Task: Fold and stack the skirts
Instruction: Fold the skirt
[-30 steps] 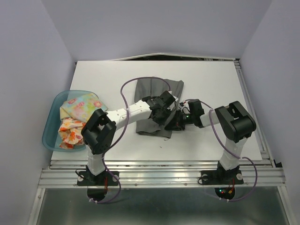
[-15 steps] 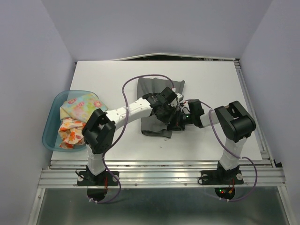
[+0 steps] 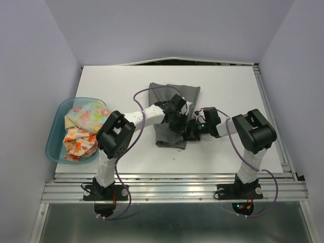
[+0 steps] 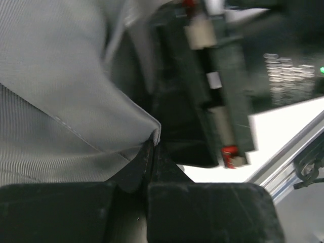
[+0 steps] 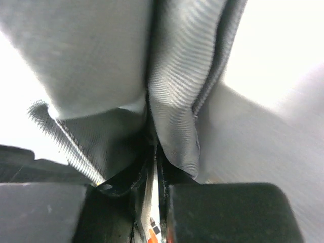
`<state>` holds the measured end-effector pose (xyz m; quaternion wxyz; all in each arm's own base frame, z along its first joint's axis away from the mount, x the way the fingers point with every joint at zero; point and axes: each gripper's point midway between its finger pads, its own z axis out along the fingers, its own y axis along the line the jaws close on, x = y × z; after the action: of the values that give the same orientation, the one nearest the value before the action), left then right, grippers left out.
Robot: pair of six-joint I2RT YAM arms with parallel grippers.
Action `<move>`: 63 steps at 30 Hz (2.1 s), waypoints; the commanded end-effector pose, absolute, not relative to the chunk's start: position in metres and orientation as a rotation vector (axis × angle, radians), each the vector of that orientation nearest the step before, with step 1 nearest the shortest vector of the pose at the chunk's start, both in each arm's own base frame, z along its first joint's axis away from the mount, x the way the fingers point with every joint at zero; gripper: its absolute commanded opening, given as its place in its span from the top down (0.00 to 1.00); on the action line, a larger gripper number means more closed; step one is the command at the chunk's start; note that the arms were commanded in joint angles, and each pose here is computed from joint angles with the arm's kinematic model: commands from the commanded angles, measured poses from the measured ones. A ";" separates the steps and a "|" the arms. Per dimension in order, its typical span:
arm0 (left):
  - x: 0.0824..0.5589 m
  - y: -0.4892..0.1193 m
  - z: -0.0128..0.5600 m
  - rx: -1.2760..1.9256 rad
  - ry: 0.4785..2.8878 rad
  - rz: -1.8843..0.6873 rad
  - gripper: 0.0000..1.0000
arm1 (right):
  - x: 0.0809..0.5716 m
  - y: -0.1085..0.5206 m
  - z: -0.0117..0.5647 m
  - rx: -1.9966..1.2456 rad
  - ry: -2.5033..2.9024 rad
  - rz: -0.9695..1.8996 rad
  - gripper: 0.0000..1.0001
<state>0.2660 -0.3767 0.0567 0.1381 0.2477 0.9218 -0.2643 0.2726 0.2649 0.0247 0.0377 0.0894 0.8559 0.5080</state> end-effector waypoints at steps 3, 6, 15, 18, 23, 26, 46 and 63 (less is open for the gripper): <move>0.259 -0.378 0.033 0.640 2.724 -0.926 1.00 | 0.291 0.266 0.042 0.213 2.613 1.456 0.80; 0.263 -0.368 0.019 0.577 2.765 -0.940 1.00 | 0.294 0.259 0.049 0.169 2.651 1.347 0.77; 0.273 -0.339 -0.014 0.473 2.851 -0.868 1.00 | 0.300 0.241 0.086 0.091 2.713 1.231 0.74; 0.276 -0.338 -0.012 0.470 2.844 -0.857 1.00 | 0.303 0.226 0.086 0.113 2.713 1.231 0.74; 0.289 -0.345 0.016 0.507 2.754 -0.874 1.00 | 0.287 0.207 0.045 0.158 2.805 1.135 0.79; 0.293 -0.345 0.030 0.537 2.717 -0.862 1.00 | 0.279 0.205 0.026 0.181 2.854 1.138 0.80; 0.274 -0.373 0.094 0.636 2.593 -0.925 1.00 | 0.274 0.222 0.020 0.281 2.844 1.352 0.99; 0.271 -0.389 0.015 0.510 2.741 -1.003 1.00 | 0.269 0.229 0.023 0.322 2.824 1.414 0.99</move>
<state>0.2718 -0.3835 0.0298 0.0948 0.1793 0.9206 -0.3336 0.2717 0.2243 0.0225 -0.0192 0.1063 0.8924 0.4382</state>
